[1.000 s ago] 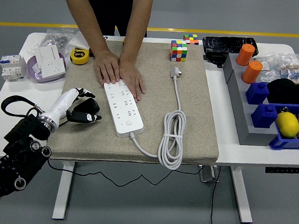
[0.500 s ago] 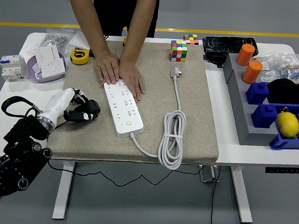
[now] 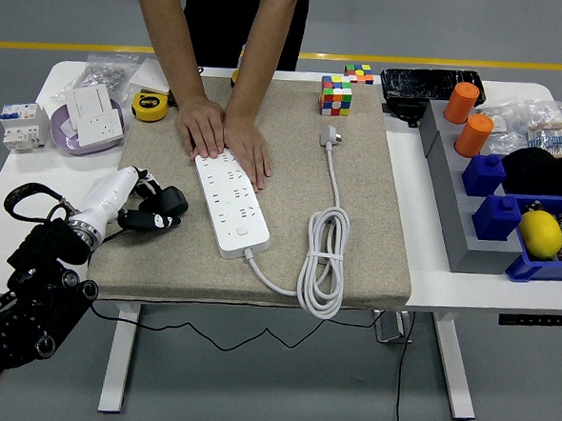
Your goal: Pick up the plug,place it near the board,insert it into the board,press the button
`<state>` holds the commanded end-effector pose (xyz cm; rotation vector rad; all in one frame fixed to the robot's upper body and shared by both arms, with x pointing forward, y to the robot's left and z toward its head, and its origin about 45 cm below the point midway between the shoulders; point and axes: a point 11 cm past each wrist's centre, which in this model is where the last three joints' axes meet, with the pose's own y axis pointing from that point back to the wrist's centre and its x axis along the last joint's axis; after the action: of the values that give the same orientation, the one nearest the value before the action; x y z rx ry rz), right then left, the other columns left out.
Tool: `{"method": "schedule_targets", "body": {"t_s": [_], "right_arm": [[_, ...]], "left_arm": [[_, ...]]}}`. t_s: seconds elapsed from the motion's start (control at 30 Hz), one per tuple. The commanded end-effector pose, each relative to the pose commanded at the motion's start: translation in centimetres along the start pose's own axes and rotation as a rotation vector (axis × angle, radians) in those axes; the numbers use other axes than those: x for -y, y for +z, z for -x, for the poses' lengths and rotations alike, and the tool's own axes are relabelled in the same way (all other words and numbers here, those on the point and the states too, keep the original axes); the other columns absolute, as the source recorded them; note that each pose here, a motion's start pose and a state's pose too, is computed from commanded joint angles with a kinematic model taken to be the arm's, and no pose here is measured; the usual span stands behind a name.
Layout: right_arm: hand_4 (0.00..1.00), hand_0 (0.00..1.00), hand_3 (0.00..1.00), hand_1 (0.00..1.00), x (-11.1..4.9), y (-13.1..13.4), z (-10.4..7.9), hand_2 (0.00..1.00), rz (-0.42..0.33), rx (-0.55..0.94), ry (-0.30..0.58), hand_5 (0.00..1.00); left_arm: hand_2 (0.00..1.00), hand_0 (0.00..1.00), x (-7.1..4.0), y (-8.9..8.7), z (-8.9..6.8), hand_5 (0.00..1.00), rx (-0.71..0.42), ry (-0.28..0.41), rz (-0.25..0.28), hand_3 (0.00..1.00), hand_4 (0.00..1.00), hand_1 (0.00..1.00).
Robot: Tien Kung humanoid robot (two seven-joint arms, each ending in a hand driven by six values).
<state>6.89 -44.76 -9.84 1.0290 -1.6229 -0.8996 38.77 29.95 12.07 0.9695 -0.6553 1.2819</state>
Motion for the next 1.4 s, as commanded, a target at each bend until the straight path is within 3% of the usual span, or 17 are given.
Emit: {"method": "schedule_targets", "body": {"t_s": [0.43, 0.47, 0.63, 0.67, 0.83, 0.87, 1.03, 1.07, 1.4], "right_arm": [[0.998, 0.837, 0.778, 0.762, 0.0, -0.1, 0.0, 0.751, -0.003, 0.003, 0.0, 0.851], [0.998, 0.837, 0.778, 0.761, 0.0, -0.1, 0.0, 0.751, -0.003, 0.003, 0.0, 0.852], [0.998, 0.837, 0.778, 0.761, 0.0, -0.2, 0.1, 0.751, -0.004, 0.004, -0.001, 0.852], [0.998, 0.837, 0.777, 0.761, 0.0, -0.2, 0.1, 0.751, -0.005, 0.004, -0.001, 0.852], [0.998, 0.837, 0.777, 0.761, 0.0, -0.2, 0.0, 0.751, -0.004, 0.004, 0.001, 0.852], [0.998, 0.836, 0.777, 0.761, 0.0, -0.2, 0.0, 0.751, -0.003, 0.003, 0.001, 0.853], [0.998, 0.836, 0.777, 0.761, 0.0, -0.1, 0.0, 0.751, -0.001, 0.001, 0.001, 0.853], [0.998, 0.834, 0.777, 0.761, 0.0, -0.1, 0.0, 0.751, -0.002, 0.0, 0.001, 0.856], [0.998, 0.836, 0.777, 0.762, 0.0, -0.1, -0.1, 0.751, 0.0, -0.002, 0.003, 0.856]], "left_arm": [[0.456, 0.532, 0.1, -0.1, -0.2, 0.301, 0.018, 0.015, 0.001, 0.448, 0.998, 0.551], [0.403, 0.494, 0.1, -0.1, -0.2, 0.23, 0.02, 0.016, 0.001, 0.414, 0.976, 0.509], [0.403, 0.494, 0.1, 0.0, -0.3, 0.23, 0.027, 0.021, 0.002, 0.414, 0.976, 0.509], [0.385, 0.479, 0.1, -0.1, -0.2, 0.237, 0.027, 0.021, 0.001, 0.397, 0.879, 0.483], [0.385, 0.479, 0.1, -0.1, -0.2, 0.237, 0.027, 0.024, 0.002, 0.397, 0.879, 0.483], [0.361, 0.433, 0.1, -0.1, -0.2, 0.253, 0.026, 0.026, 0.004, 0.378, 0.628, 0.403], [0.361, 0.433, 0.1, 0.1, -0.2, 0.253, 0.021, 0.03, 0.013, 0.378, 0.628, 0.403], [0.348, 0.414, 0.0, 0.1, -0.2, 0.209, 0.019, 0.032, 0.016, 0.371, 0.497, 0.381], [0.342, 0.405, 0.0, 1.9, -1.3, 0.184, -0.009, 0.053, 0.075, 0.361, 0.462, 0.377]]}}
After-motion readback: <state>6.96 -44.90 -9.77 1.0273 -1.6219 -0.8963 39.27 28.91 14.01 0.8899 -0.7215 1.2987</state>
